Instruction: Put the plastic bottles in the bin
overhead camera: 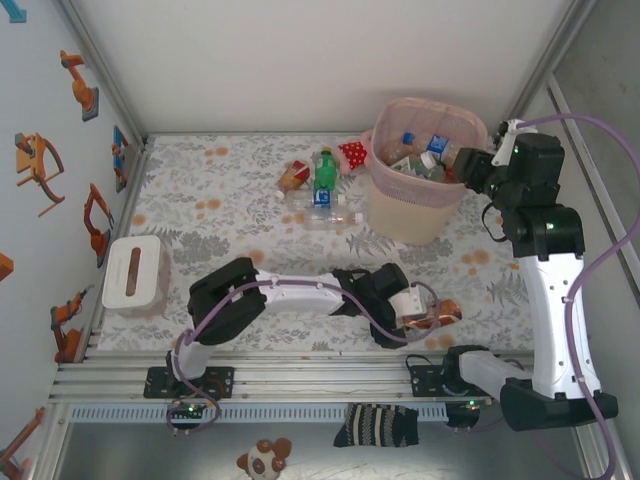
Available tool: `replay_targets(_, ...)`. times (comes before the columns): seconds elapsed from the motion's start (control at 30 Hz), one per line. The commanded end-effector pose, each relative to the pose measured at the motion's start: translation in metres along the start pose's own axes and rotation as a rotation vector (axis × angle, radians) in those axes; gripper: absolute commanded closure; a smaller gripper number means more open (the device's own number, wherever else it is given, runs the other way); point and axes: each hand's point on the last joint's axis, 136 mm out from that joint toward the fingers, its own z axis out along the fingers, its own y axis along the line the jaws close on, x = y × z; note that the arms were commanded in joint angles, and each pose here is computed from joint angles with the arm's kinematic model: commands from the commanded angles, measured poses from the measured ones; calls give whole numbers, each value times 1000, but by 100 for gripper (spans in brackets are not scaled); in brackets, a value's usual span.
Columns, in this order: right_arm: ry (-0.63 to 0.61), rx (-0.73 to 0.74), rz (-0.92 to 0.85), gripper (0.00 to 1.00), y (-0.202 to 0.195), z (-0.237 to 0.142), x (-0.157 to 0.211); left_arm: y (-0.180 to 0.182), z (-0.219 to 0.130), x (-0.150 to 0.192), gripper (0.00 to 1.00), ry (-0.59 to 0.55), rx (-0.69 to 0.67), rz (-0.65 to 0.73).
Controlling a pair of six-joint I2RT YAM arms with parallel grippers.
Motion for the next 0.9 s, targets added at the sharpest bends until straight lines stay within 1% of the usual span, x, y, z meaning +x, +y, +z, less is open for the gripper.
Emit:
replay_targets(0.0,-51,0,-8,42,2,-13,-15,2,9,0,19,26,-44,47)
replay_targets(0.07,-47,0,-10,42,2,-12,-14,1,16,3,20,39,-57,60)
replay_targets(0.17,-41,1,-9,42,1,-10,-13,2,22,10,25,62,-76,73)
replay_targets(0.37,-44,-5,-14,42,3,-11,-15,6,23,15,41,83,-103,79)
replay_targets(0.47,-46,-5,-14,42,3,-11,-16,6,22,15,51,83,-107,80)
replay_targets(0.67,-51,-6,-13,42,3,-13,-17,9,19,14,64,84,-118,78)
replay_targets(0.87,-59,-10,-10,42,4,-16,-18,20,7,11,72,64,-138,52)
